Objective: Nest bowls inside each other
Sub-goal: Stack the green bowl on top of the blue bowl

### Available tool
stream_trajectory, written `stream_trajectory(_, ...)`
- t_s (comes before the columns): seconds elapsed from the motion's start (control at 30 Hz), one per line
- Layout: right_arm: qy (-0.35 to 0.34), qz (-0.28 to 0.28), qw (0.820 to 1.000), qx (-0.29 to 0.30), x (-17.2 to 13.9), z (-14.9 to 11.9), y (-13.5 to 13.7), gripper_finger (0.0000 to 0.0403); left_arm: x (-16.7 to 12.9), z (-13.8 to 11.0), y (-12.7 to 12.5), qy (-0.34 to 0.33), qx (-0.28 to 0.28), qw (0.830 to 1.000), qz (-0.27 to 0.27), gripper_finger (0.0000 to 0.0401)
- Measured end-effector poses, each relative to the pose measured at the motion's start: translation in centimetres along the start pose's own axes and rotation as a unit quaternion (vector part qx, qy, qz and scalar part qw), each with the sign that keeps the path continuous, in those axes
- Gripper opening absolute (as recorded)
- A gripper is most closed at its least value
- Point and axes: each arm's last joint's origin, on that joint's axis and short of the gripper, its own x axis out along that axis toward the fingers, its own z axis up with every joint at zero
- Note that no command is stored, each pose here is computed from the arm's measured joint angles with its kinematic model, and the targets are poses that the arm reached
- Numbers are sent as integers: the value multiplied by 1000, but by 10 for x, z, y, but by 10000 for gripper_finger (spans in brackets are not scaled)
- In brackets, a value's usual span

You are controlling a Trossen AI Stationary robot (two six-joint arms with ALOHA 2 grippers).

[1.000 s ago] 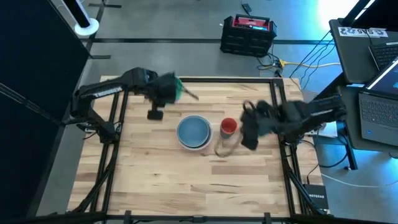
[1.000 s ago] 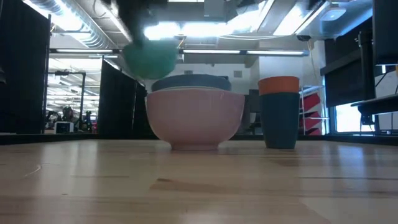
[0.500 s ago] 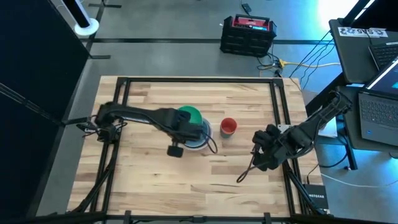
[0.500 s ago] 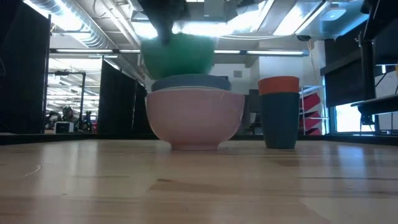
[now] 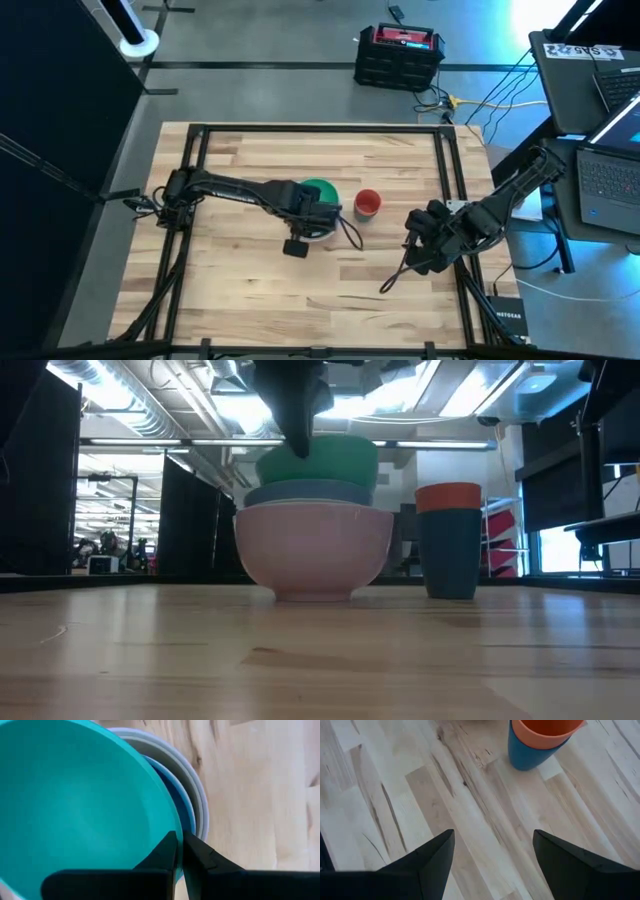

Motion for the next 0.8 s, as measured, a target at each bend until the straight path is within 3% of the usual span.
stream_trajectory(0.37, -2, 3, 1000, 3, 0, 0, 1, 255, 10, 3, 0, 7, 14, 1000, -17, 7)
stream_trajectory(0.53, -2, 3, 1000, 1, 0, 0, 1, 255, 10, 2, -1, 10, 26, 999, -17, 41)
stream_trajectory(0.8, -10, 12, 1000, -4, 0, 2, 3, 255, 3, -12, -3, 67, 5, 997, -22, 98)
